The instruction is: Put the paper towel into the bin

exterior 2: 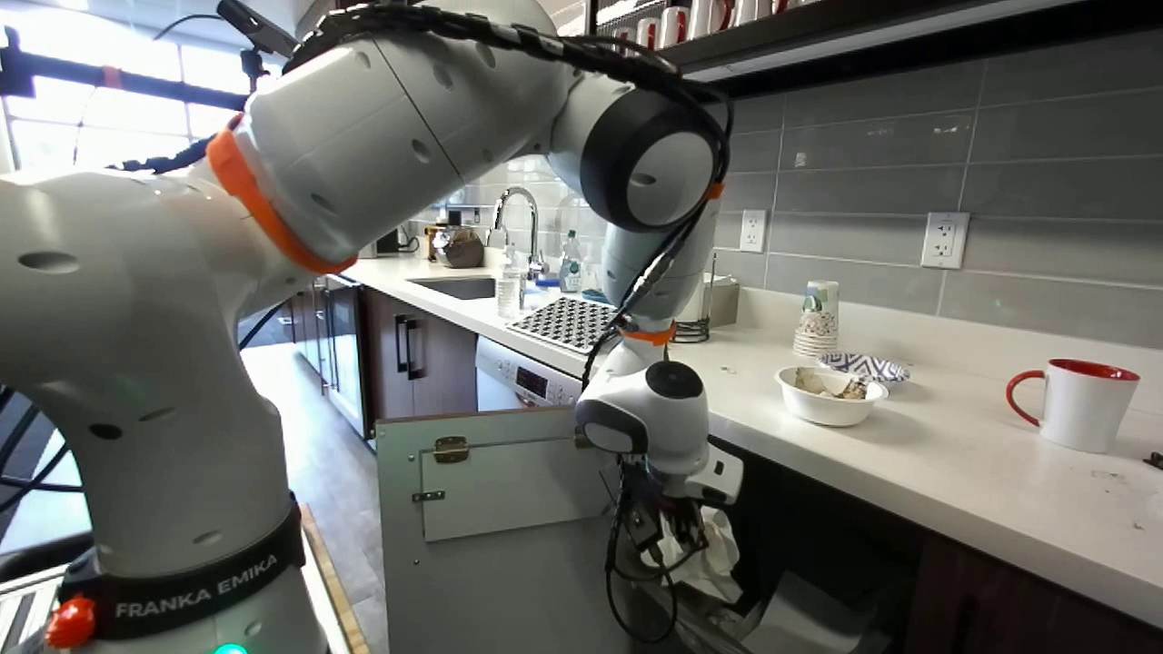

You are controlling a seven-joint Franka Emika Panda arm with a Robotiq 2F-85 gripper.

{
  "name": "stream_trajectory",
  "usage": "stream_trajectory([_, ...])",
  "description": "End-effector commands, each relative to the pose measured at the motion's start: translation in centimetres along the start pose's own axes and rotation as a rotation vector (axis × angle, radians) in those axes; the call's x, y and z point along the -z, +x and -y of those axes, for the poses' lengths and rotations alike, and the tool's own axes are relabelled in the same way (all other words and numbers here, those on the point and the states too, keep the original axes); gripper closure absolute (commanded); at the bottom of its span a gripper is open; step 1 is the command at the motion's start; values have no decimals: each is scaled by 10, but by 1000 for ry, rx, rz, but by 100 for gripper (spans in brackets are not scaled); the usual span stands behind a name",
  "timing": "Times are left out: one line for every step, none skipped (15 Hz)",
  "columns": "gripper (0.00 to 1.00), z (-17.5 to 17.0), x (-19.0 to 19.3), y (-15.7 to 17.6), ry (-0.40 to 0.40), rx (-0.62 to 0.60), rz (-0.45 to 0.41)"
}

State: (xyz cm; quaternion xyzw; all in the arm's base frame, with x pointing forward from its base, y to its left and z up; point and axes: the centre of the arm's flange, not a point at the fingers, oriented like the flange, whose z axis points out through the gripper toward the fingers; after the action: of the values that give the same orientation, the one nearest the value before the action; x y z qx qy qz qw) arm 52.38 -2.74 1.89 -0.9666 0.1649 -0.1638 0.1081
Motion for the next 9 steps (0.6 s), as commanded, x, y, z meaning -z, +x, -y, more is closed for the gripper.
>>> stream_trajectory([99,-3,-21,-6,6,15,-47])
stream_trajectory([99,-3,-25,-6,6,17,-54])
stream_trajectory([99,-3,-27,-6,6,21,-62])
stream_trajectory([99,-3,-29,-6,7,24,-69])
stream_trajectory([99,-4,-32,-6,6,26,-75])
stream_trajectory([99,-4,-34,-6,5,29,-83])
stream_trajectory([99,-5,-36,-6,0,30,-90])
stream_trajectory([99,-6,-37,-6,-5,29,-103])
stream_trajectory([99,-7,-38,-6,-5,27,-114])
